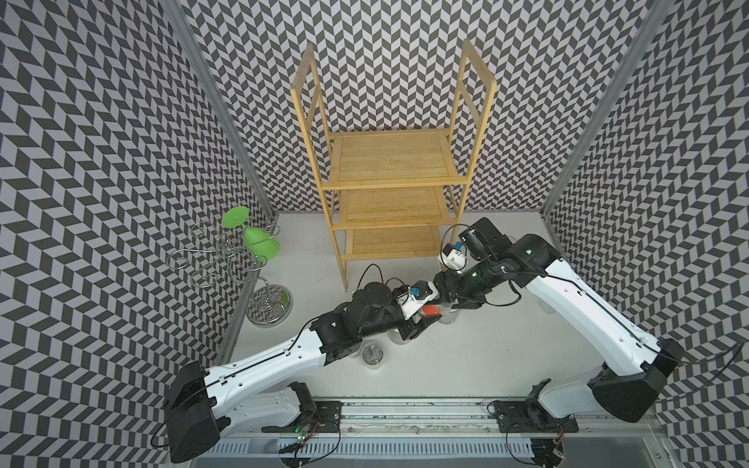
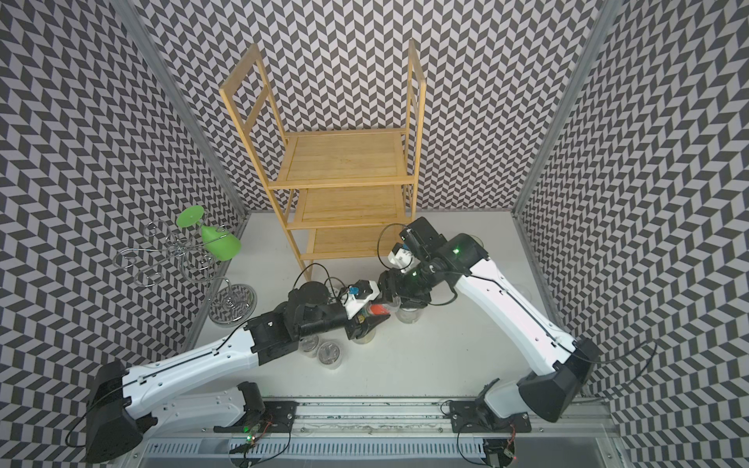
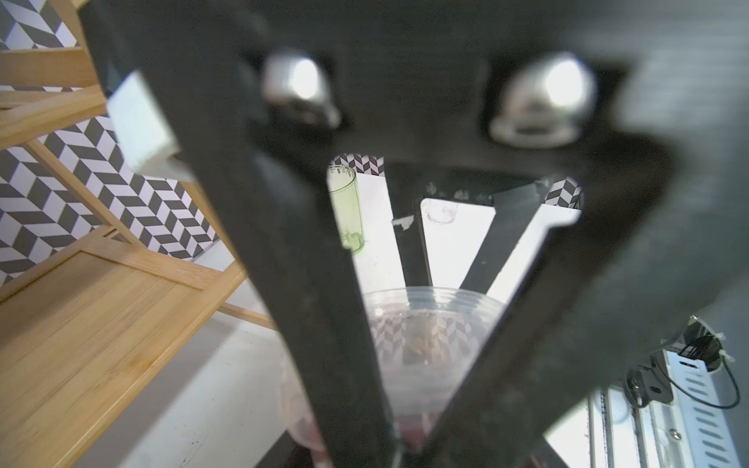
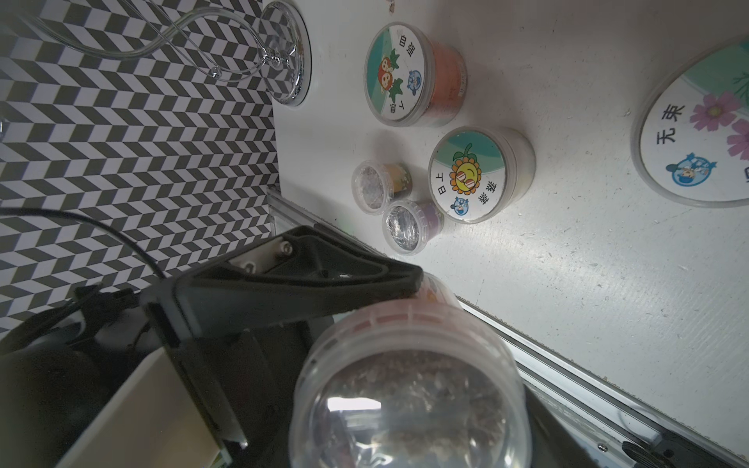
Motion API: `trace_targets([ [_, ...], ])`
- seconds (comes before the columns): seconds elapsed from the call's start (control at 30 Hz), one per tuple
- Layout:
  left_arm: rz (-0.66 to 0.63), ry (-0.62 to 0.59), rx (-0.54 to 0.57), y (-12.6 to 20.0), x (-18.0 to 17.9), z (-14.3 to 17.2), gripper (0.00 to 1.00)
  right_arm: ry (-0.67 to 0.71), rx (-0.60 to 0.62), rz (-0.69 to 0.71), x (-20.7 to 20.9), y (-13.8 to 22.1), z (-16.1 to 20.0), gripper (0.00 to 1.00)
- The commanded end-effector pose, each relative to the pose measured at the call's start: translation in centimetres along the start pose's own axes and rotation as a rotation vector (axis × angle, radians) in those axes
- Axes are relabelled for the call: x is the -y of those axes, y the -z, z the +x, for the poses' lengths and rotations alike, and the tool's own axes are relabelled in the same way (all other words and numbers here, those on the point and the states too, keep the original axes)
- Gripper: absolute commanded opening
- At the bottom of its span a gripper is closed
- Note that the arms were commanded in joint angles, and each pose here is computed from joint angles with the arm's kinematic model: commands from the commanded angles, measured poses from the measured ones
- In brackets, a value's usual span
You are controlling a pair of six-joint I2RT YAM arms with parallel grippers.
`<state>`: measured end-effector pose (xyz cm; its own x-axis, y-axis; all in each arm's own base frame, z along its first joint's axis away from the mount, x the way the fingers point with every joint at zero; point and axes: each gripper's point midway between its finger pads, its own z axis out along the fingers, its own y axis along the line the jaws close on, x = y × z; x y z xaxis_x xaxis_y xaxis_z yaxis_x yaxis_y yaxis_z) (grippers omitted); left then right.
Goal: Place the seed container on the shelf
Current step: Pick up the seed jar at the center of the board.
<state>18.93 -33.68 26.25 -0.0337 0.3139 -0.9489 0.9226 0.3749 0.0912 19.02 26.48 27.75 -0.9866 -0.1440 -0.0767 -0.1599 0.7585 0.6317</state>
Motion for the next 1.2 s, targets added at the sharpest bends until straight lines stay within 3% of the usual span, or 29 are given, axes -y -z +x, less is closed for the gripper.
trace_targets([
  [0.0,0.01,-0.011,0.035,0.2,-0.1,-1.6,0.62,0.039,0.02,-0.034,-0.8,0.3,0.0,0.65],
  [0.37,0.012,-0.017,0.023,0.7,0.1,-1.1,0.53,0.034,0.035,-0.04,-1.0,0.5,-0.2,0.74],
  [0.67,0.008,-0.011,0.018,1.4,0.2,-0.5,0.54,0.028,0.062,-0.037,-1.4,1.1,-1.0,0.88],
  [1.0,-0.04,0.004,0.002,2.8,-0.4,0.5,0.54,-0.02,0.182,-0.022,-0.6,4.2,-3.4,1.0],
  [1.17,-0.121,0.02,0.024,5.2,-2.3,-0.5,0.55,-0.049,0.206,0.02,0.6,4.8,-3.5,1.0],
])
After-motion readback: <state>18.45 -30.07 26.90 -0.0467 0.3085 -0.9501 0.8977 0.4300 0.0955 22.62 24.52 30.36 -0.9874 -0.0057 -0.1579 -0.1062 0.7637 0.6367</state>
